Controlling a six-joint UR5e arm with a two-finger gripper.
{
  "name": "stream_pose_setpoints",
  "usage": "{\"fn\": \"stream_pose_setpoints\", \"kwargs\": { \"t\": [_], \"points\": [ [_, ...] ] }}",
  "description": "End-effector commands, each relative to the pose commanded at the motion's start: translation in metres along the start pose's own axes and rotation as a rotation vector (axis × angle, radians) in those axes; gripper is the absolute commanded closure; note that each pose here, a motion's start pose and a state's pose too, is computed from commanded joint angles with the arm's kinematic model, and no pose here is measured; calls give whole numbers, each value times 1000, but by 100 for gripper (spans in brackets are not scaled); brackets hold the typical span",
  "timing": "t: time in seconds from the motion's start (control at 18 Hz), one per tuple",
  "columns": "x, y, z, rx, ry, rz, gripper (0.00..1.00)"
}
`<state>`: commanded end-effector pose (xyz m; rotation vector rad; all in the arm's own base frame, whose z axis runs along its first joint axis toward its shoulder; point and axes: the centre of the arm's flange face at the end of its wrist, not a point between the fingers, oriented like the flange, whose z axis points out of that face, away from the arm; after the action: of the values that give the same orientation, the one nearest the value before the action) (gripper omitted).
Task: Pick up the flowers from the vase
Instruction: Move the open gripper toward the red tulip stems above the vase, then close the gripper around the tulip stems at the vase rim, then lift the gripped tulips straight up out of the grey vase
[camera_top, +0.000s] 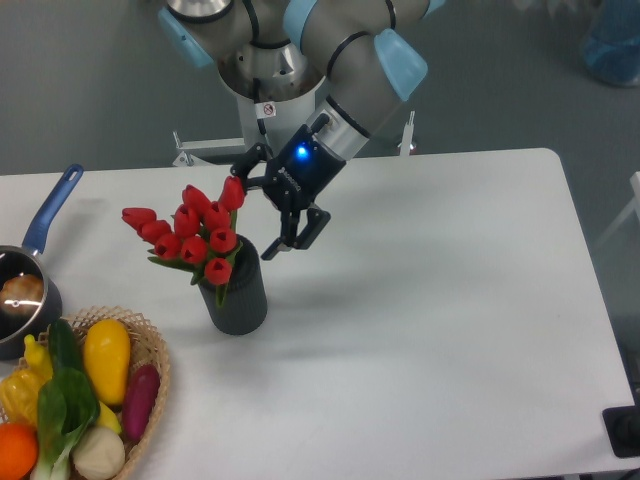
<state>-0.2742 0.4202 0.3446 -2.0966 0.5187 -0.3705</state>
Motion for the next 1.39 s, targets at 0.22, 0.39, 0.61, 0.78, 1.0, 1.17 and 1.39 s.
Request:
{"fn": "stream_pose_setpoints", "kwargs": {
  "t": [0.22, 0.39, 0.61, 0.78, 1.0, 1.17, 1.39],
  "points": [
    [2, 2, 0, 2, 0, -3, 76],
    [2, 1, 0, 8, 1, -5, 100],
    [3, -1, -5, -2, -12, -4, 100],
    [2, -8, -14, 2, -30, -6, 100],
    [4, -29, -30, 35, -61, -56, 100],
    [2, -53, -41, 99, -72, -86, 100],
    [1, -86, -57, 164, -81, -104, 100]
  ]
}}
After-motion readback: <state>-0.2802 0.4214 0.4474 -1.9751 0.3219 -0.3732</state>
